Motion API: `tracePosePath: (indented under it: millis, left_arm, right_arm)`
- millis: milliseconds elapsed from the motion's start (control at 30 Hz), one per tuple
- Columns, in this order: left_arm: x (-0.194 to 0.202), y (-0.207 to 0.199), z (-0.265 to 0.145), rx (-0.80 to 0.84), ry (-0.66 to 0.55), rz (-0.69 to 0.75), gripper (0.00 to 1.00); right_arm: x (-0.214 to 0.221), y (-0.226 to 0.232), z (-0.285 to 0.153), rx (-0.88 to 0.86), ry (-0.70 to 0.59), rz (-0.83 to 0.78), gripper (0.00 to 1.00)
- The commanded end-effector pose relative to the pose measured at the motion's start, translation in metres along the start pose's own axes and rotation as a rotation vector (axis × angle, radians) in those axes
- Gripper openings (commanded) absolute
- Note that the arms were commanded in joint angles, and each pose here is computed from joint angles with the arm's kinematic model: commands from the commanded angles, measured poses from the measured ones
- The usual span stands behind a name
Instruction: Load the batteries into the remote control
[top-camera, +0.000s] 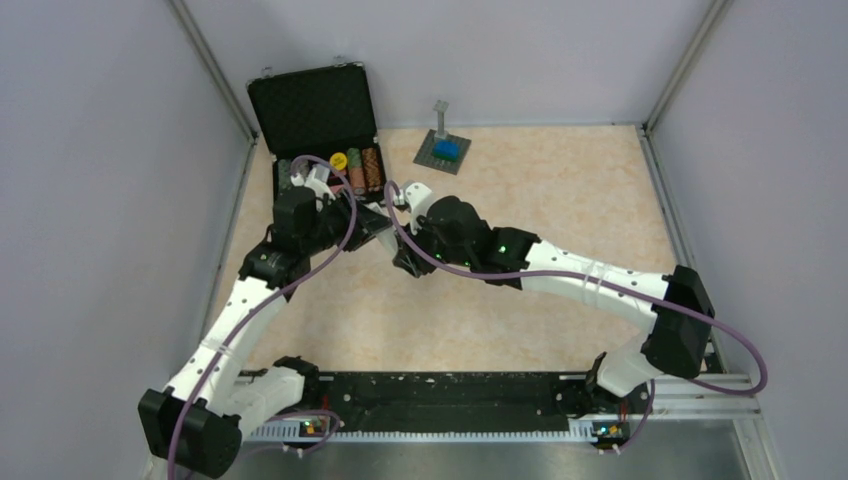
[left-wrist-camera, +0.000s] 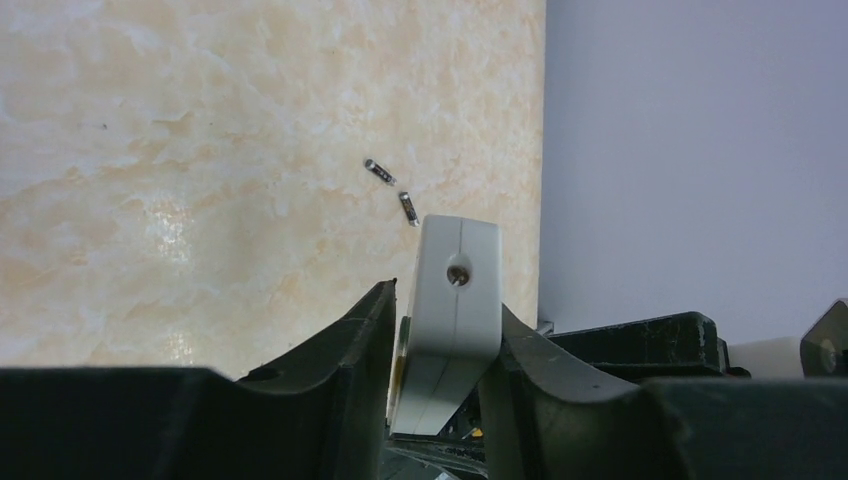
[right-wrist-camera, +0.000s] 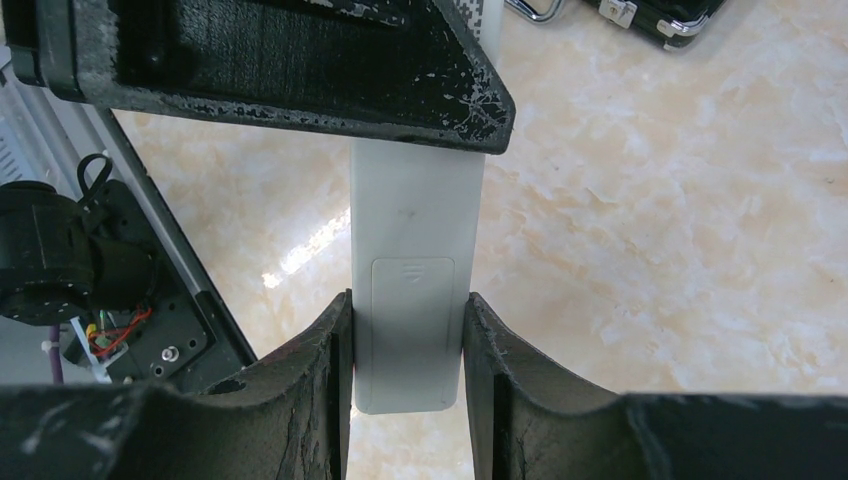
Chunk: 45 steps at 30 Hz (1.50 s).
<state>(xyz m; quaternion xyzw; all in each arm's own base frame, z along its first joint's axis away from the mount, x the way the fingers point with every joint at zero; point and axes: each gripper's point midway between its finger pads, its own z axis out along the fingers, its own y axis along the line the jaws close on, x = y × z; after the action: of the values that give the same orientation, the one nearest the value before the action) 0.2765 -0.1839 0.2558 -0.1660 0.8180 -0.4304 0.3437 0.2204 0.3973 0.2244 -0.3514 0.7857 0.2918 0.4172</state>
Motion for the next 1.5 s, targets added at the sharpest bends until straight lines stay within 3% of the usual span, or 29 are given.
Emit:
tracePosePath:
  millis: [0,367,433,533,633,767,900,1200,1467]
  left_arm:
    - [0.002,-0.005,0.004,0.043,0.011,-0.002,0.37]
    - [0.014,0.000,0.008,0.050,0.063,-0.018,0.38]
    - [0.013,0.000,0.008,0.053,0.062,-0.010,0.27]
    - [0.009,0.000,0.007,0.046,0.045,0.002,0.02]
    - [0.006,-0.004,0.005,0.052,0.034,0.012,0.00]
    - [-0.001,-0.014,0.002,0.075,0.009,0.029,0.00]
    - [-0.010,-0.031,-0.005,0.128,-0.030,0.042,0.00]
    - [-0.024,-0.076,-0.028,0.305,-0.102,-0.018,0.00]
    - [-0.028,-0.091,-0.048,0.374,-0.154,-0.019,0.00]
  right_arm:
    - [-0.038,0.017,-0.004,-0.050,-0.103,-0.013,0.18]
    - [-0.043,0.018,0.002,-0.042,-0.094,0.004,0.19]
    - [-0.042,0.018,0.002,-0.039,-0.091,0.014,0.19]
    - [-0.040,0.016,0.001,-0.026,-0.080,0.040,0.22]
    - [-0.038,0.012,-0.005,-0.003,-0.076,0.087,0.36]
    - [-0.041,0.005,-0.026,0.009,-0.101,0.203,0.77]
    - [-0.046,-0.005,-0.057,-0.023,-0.149,0.414,0.94]
    - [-0.063,0.000,-0.069,-0.258,-0.250,0.962,0.98]
    - [-0.092,0.020,-0.073,-0.498,-0.309,1.158,0.98]
